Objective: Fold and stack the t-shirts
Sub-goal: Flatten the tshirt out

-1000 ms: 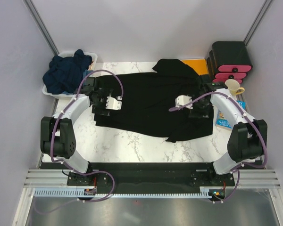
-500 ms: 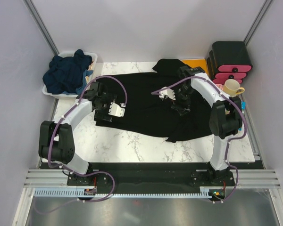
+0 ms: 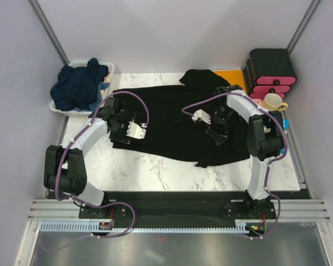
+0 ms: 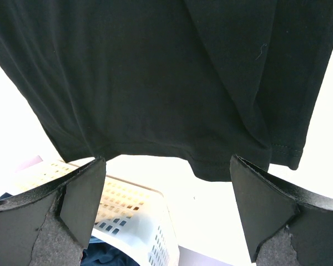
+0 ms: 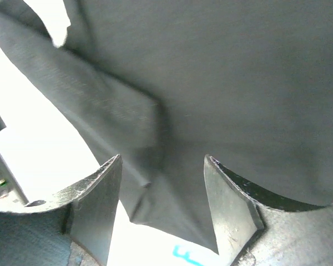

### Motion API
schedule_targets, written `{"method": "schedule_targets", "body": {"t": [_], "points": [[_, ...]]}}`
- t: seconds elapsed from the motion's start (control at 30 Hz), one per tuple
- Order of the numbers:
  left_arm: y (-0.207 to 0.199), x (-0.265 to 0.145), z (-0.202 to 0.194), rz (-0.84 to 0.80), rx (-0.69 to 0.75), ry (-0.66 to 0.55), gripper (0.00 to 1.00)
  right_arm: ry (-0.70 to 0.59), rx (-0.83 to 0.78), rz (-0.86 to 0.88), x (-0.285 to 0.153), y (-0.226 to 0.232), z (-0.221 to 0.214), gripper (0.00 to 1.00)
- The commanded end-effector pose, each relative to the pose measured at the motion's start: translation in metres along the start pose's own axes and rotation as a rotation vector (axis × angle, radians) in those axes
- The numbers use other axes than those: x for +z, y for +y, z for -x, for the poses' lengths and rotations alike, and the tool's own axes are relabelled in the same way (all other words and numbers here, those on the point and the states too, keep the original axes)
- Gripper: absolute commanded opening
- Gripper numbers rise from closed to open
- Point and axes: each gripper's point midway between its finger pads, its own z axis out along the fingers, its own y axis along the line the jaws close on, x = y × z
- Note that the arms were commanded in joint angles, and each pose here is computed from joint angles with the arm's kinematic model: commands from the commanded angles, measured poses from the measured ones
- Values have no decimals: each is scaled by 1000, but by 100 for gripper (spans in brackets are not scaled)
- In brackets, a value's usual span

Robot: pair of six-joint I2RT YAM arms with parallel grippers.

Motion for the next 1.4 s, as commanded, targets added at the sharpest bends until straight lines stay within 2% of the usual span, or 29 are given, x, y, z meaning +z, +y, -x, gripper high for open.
{"method": "schedule_targets", "body": {"t": [0.0, 0.3, 0.63, 0.73, 0.8, 0.83, 0.9, 0.93, 1.13, 1.37], "points": [[7, -8, 3, 19, 65, -1, 100, 16, 20, 126, -13, 56, -9, 67], [13, -5, 10, 22, 80, -20, 100, 12, 38, 198, 2, 71, -16, 65], [17, -4, 12, 25, 88, -19, 100, 26, 67, 183, 13, 46, -15, 54], [18, -5, 12, 28, 83, -19, 100, 32, 70, 192, 16, 45, -16, 45], [17, -4, 12, 26, 77, -22, 100, 31, 79, 188, 15, 43, -14, 30], [17, -4, 12, 26, 77, -23, 100, 30, 81, 186, 15, 42, -14, 17], [15, -3, 12, 21, 74, -25, 100, 26, 81, 169, 12, 38, -11, 2], [13, -2, 12, 17, 73, -27, 100, 28, 83, 162, 10, 37, -11, 0], [13, -1, 14, 15, 69, -35, 100, 8, 25, 35, -29, 32, 3, 0], [10, 2, 14, -6, 79, -44, 100, 50, -77, -168, -67, 36, -1, 0]]}}
